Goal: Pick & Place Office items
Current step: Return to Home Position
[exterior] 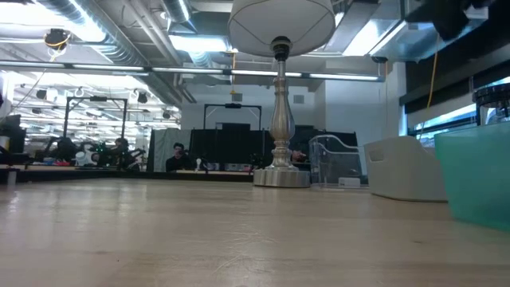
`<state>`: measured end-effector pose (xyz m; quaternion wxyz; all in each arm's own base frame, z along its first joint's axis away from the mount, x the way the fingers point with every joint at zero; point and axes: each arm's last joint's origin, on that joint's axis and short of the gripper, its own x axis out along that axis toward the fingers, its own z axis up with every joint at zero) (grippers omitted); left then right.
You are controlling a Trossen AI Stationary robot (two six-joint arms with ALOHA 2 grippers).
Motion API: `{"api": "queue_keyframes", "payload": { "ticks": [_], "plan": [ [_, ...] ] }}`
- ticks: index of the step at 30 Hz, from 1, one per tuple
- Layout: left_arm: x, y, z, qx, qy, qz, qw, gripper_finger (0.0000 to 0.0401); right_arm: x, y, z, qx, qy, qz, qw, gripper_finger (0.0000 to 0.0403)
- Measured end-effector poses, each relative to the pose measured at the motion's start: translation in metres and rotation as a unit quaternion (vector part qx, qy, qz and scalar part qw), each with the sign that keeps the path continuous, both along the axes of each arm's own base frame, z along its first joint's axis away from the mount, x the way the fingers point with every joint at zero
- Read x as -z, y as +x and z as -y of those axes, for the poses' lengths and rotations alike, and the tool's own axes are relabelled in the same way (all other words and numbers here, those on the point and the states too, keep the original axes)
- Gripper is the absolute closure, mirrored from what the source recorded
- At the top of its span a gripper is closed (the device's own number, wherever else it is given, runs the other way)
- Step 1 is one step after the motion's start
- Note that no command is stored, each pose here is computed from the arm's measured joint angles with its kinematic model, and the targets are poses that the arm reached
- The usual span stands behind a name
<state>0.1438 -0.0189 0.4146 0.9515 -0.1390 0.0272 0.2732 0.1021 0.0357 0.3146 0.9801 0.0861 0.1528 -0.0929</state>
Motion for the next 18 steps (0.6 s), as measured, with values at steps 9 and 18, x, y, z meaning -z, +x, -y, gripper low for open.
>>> {"api": "queue_keyframes", "payload": {
  "ticks": [9,18],
  "plan": [
    [0.004,-0.014,-0.005,-0.024,-0.005,-0.019,1.0,0.0104,0.042,-0.021,0.02,0.074,0.061,0.08,0.992,0.0181],
    [0.001,-0.043,-0.017,-0.044,0.013,-0.02,0.999,0.0104,0.081,-0.02,0.027,0.134,0.076,0.121,0.981,0.0181]
  ]
}}
